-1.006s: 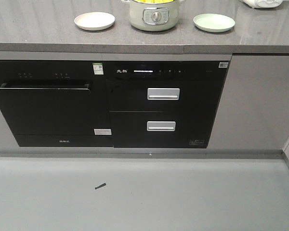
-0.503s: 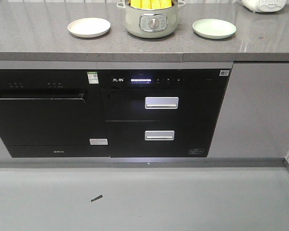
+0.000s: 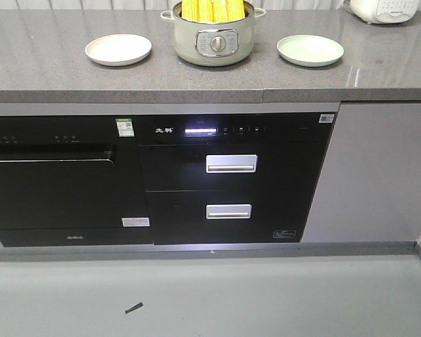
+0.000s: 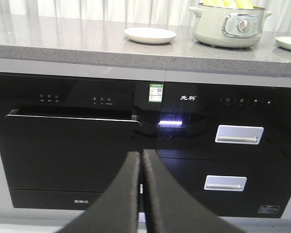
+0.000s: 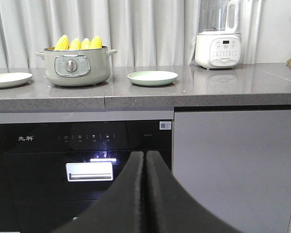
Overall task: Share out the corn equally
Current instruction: 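Continue driving forward until the pot is centered in front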
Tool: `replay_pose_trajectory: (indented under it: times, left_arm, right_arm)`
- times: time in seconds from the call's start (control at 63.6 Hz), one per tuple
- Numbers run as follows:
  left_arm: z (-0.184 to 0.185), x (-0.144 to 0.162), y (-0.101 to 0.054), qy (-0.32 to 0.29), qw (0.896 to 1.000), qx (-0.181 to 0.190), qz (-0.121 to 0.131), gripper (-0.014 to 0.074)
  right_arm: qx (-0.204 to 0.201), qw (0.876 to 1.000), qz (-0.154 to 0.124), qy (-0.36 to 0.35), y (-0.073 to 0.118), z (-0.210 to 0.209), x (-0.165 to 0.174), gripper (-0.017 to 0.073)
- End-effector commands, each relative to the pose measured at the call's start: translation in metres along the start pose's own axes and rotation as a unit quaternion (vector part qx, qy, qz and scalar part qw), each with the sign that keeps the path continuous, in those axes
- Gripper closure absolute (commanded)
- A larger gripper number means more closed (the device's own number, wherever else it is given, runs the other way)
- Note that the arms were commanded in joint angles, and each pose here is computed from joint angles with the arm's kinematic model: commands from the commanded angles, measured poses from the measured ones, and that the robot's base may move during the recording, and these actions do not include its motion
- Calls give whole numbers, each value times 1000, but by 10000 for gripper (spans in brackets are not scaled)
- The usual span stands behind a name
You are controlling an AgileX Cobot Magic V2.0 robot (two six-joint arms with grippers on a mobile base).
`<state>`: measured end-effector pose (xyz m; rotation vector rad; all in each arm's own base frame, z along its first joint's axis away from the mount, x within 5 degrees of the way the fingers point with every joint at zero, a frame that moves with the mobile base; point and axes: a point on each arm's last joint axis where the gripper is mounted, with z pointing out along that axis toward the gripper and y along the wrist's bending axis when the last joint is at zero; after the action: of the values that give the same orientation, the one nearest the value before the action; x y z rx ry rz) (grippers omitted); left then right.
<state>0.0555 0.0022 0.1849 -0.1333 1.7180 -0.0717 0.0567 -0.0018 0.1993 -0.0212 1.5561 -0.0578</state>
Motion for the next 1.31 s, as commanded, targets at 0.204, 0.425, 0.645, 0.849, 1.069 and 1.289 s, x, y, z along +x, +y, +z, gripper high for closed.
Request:
replay_pose_trajectory:
  times: [0.204, 0.425, 0.645, 0.849, 1.069, 1.289]
  left_arm:
    - [-3, -14, -3, -52, 999, 12, -1, 599]
    - [-3, -14, -3, -52, 999, 12, -1, 599]
    - [-3, -14, -3, -52, 999, 12, -1, 599]
    - [-3, -14, -3, -52, 999, 12, -1, 599]
    - [-3, -14, -3, -52, 999, 12, -1, 599]
    - [-3, -14, -3, -52, 999, 12, -1, 599]
  right_arm:
    - [-7, 999, -8, -30, 2, 0, -1, 561]
    - [-7, 999, -8, -30, 2, 0, -1, 561]
    - [-7, 999, -8, -30, 2, 0, -1, 561]
    - [-7, 999, -8, -30, 2, 0, -1, 561]
    - [-7, 999, -8, -30, 2, 0, -1, 561]
    - [-7, 999, -8, -30, 2, 0, -1, 561]
